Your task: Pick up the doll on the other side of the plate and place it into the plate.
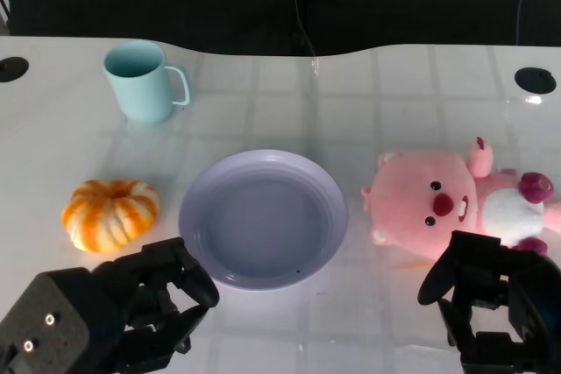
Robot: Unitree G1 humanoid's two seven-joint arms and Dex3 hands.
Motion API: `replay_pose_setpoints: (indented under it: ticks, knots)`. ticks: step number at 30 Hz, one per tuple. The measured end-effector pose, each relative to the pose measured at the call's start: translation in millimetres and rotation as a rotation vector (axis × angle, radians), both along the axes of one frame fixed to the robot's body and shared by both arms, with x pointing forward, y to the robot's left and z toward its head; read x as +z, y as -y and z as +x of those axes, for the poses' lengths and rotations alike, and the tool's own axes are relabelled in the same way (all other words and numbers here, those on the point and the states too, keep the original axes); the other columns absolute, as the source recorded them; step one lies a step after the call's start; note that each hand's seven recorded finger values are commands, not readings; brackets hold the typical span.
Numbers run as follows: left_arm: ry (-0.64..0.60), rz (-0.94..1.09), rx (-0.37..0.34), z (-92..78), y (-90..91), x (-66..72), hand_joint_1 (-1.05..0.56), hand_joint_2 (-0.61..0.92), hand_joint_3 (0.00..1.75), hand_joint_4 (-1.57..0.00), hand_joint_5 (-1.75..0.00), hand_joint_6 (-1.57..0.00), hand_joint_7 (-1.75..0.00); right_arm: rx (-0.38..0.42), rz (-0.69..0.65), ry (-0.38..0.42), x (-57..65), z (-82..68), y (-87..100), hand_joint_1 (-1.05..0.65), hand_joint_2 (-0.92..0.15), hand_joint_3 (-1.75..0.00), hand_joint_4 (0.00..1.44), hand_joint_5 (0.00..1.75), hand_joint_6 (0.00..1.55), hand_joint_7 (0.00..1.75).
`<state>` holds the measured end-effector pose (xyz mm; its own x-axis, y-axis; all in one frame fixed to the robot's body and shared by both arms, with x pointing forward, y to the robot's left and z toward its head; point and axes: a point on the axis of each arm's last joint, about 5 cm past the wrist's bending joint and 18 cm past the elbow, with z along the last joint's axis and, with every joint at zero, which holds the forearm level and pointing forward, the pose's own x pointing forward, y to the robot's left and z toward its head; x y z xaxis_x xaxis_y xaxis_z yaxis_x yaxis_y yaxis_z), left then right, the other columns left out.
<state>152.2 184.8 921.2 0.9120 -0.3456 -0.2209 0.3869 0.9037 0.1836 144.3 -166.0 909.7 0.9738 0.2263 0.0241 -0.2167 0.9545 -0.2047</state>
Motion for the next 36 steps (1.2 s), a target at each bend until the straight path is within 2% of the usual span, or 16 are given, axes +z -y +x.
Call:
replay_pose_setpoints:
  ticks: [24, 26, 31, 36]
  knots:
    - [-0.004, 0.005, -0.001, -0.1, 0.6, 1.5, -0.19, 0.92, 0.55, -0.53, -1.75, -0.51, -1.48, 0.0, 0.0, 0.001, -0.2, 0.1, 0.1, 0.1, -0.48, -1.24, 0.77, 1.66, 0.75, 1.32]
    - [-0.003, 0.004, -0.001, 0.0, 0.6, 1.5, -0.18, 0.92, 0.55, -0.53, -1.75, -0.52, -1.48, -0.001, 0.004, 0.002, 0.0, 0.2, 0.8, 0.1, -0.49, -1.18, 0.73, 1.6, 0.73, 1.27]
    - [-0.013, -0.001, 0.0, 0.2, 0.7, 1.1, -0.19, 0.92, 0.55, -0.54, -1.75, -0.52, -1.5, -0.01, 0.029, 0.012, 2.0, 2.1, 5.4, 0.03, -0.6, -0.9, 0.64, 1.44, 0.65, 1.08]
    - [-0.018, -0.001, 0.001, 0.2, 0.7, 1.0, -0.19, 0.92, 0.54, -0.53, -1.74, -0.51, -1.49, -0.036, -0.011, 0.063, 7.3, 6.2, 10.8, -0.05, -0.65, -0.65, 0.56, 1.14, 0.6, 0.73]
